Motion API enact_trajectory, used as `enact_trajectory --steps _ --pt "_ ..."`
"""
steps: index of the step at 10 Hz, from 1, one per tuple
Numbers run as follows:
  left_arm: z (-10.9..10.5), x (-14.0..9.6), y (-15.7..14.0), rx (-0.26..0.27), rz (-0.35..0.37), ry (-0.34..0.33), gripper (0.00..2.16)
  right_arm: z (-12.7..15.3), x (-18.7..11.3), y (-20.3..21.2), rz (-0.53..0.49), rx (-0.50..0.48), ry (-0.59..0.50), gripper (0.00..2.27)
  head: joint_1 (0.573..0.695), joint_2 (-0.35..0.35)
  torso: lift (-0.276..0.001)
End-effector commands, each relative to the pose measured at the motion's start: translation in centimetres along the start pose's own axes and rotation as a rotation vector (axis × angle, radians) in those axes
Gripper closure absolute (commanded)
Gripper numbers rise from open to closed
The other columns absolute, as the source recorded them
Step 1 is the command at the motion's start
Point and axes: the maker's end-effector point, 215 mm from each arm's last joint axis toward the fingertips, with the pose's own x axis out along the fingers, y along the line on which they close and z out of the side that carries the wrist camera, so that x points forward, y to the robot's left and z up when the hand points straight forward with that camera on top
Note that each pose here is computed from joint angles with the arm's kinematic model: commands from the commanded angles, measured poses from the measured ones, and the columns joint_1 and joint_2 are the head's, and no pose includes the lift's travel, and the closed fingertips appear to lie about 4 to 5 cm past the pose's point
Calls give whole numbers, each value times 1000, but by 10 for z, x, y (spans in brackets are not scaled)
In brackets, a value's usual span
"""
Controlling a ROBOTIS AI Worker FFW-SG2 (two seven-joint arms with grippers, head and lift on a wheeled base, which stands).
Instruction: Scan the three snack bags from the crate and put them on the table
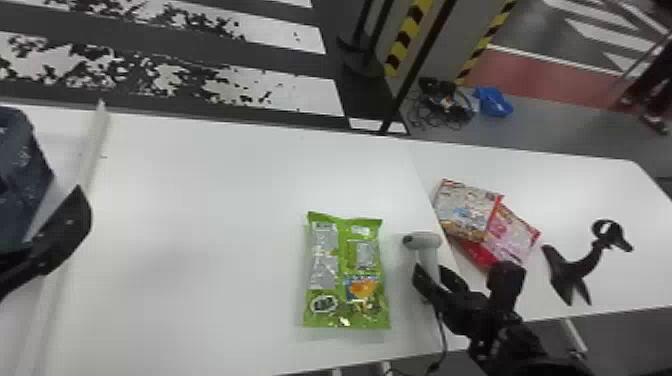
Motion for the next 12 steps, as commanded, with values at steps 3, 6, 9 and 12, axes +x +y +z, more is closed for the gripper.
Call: enact_trajectory --steps 3,6,9,12 --pt "-1 1 -5 -4 -9 0 33 16 -9 3 -13 -17 -69 2159 695 -350 -94" --pt "0 2 -6 -1 -13 -3 33 48 -49 17 -19 18 -162 2165 695 -350 -94" --pt "2 4 -13 -2 -30 -7 33 83 -87 64 48 98 -157 2165 695 -349 -94" --pt "2 3 -17 -5 -36 -6 33 80 -89 145 175 153 -89 2165 695 -270 -94"
